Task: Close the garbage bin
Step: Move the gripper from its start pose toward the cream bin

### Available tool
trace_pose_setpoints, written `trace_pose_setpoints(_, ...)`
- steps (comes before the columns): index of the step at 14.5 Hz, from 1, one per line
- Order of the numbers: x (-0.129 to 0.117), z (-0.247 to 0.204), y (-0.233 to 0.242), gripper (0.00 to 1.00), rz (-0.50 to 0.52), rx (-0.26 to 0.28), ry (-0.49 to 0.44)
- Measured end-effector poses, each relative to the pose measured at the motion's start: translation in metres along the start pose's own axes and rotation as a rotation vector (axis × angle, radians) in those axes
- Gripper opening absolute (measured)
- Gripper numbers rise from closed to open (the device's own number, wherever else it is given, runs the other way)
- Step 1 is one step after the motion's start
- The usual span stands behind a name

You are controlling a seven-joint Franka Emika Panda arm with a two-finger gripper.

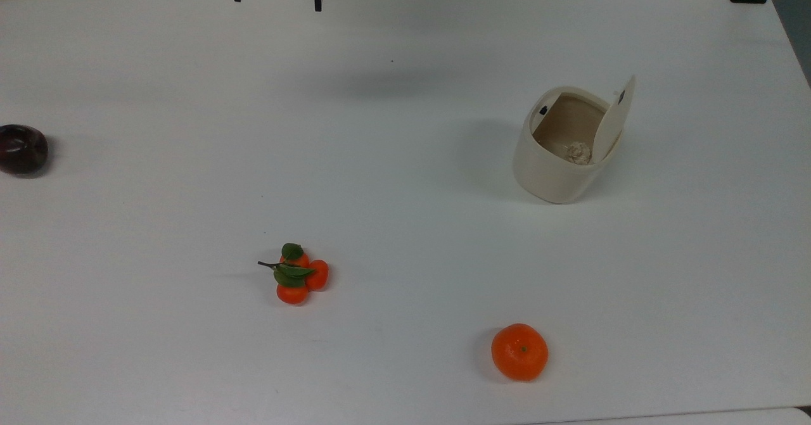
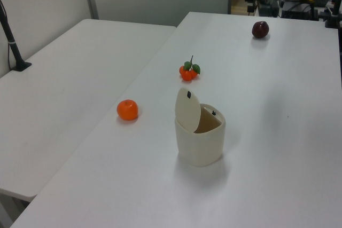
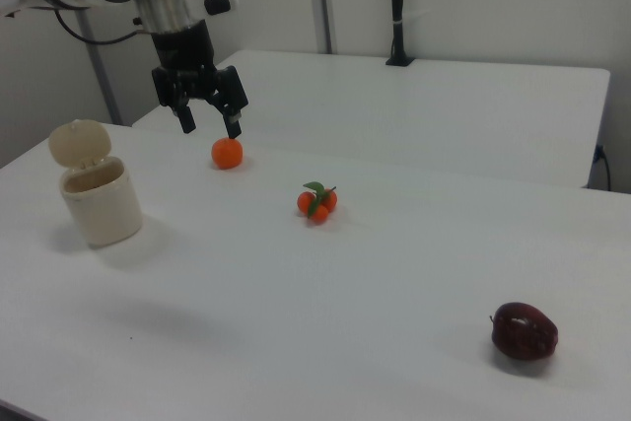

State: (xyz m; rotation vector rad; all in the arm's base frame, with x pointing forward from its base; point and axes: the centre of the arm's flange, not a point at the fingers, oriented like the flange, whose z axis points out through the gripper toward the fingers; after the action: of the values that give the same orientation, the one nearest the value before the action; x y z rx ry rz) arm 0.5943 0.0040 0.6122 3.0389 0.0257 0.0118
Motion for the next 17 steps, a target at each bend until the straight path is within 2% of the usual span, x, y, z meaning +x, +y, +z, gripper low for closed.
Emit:
trace_pose_setpoints(14, -0.0004, -0.0003, 0.0040, 0.98, 0.008, 0.000, 0.000)
trace_pose_setpoints(15, -0.0004, -0.0003, 0.0040, 0.94, 0.008, 0.000, 0.000)
trace_pose_setpoints(16, -0.0004, -0.0003, 0.0040, 0.83, 0.008, 0.000, 0.000)
trace_pose_setpoints(17, -0.0004, -0.0003, 0.0040, 0.65, 0.008, 0.000, 0.000)
